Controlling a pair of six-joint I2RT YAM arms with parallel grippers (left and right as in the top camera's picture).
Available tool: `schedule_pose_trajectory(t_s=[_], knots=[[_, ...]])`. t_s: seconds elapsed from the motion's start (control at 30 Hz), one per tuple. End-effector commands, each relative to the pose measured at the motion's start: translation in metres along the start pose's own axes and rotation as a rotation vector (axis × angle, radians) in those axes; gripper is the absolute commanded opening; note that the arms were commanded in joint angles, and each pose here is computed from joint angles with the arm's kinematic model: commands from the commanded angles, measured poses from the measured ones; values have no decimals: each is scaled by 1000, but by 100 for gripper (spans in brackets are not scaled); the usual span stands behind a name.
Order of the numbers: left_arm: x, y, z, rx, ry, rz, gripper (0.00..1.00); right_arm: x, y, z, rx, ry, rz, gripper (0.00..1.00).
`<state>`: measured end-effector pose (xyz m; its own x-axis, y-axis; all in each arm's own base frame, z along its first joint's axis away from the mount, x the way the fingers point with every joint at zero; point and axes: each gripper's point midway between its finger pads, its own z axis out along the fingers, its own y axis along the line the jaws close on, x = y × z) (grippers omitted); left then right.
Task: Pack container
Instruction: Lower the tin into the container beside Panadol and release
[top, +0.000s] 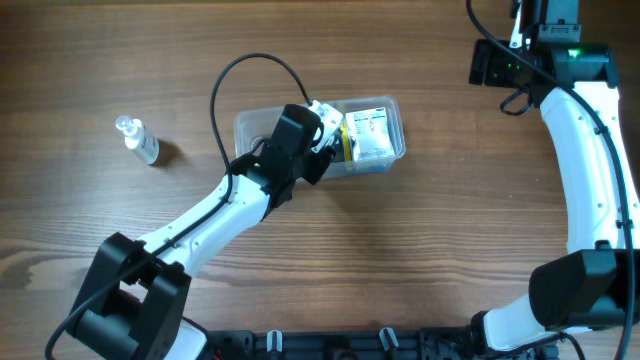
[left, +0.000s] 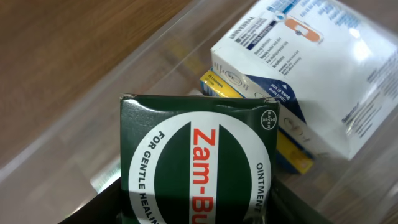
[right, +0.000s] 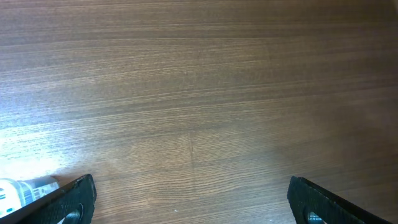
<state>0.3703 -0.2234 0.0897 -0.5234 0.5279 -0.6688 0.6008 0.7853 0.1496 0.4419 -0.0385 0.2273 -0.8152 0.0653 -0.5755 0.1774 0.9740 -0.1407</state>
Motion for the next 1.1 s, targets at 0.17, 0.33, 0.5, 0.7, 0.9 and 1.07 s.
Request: schedule_pose_trajectory(t_s=[0.17, 0.33, 0.5, 0.7, 0.9, 1.07], knots=[[1, 1, 0, -7, 14, 392, 55, 2, 4, 5, -13, 11, 13, 100], [1, 7, 0, -38, 28, 501, 52, 2, 4, 5, -13, 11, 13, 100], [1, 8, 0, -47, 28, 522, 53, 2, 4, 5, -13, 11, 13, 100], [-1, 9, 0, -50, 21, 521, 53, 2, 4, 5, -13, 11, 13, 100], [-10, 10, -6, -64, -9, 510, 52, 2, 4, 5, -13, 11, 13, 100], [-39, 23, -28, -102, -89, 378, 56, 2, 4, 5, -13, 11, 13, 100]])
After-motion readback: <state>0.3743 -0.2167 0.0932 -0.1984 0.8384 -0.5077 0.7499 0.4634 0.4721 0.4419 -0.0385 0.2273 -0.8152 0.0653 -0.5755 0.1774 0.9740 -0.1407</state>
